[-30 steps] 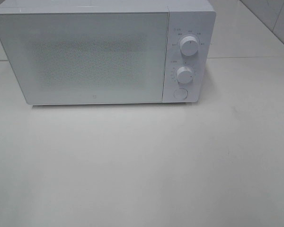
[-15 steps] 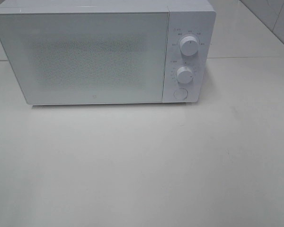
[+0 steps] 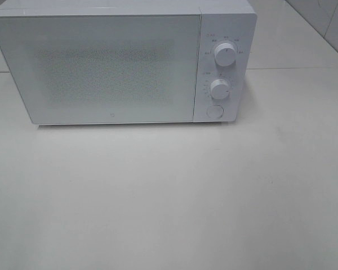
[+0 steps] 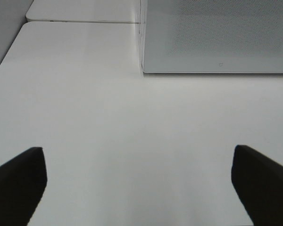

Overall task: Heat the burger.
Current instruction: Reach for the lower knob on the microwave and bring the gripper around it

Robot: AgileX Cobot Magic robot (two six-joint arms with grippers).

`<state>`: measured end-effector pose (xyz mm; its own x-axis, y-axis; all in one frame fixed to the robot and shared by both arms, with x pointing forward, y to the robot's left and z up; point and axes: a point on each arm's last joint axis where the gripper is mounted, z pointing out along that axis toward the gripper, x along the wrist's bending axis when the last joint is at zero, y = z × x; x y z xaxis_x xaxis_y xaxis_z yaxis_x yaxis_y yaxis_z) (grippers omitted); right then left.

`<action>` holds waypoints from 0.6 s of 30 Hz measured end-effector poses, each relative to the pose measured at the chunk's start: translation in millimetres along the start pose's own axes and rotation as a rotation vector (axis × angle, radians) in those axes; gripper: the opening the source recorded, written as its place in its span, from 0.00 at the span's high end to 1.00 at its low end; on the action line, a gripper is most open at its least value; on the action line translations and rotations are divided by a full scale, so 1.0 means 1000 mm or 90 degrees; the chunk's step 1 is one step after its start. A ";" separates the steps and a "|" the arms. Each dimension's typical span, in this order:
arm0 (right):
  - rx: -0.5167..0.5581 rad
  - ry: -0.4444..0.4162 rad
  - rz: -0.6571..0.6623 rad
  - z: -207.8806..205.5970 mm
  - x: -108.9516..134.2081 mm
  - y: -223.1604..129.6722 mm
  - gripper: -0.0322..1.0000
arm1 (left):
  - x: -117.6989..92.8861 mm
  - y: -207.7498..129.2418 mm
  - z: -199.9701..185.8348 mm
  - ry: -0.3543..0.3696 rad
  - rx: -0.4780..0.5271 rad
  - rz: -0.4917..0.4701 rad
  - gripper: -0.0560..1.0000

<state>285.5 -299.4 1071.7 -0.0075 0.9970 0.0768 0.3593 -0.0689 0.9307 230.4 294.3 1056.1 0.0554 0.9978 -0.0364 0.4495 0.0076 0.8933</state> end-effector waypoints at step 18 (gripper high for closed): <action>-0.019 0.019 -0.007 0.051 0.006 0.005 0.23 | 0.000 0.000 0.000 0.000 0.000 0.000 0.01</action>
<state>335.1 -291.9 1058.6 -0.0384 0.9963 0.0770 0.3304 -0.0601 0.9419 230.4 294.3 1056.1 0.0554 0.9978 -0.0364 0.4495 0.0076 0.8933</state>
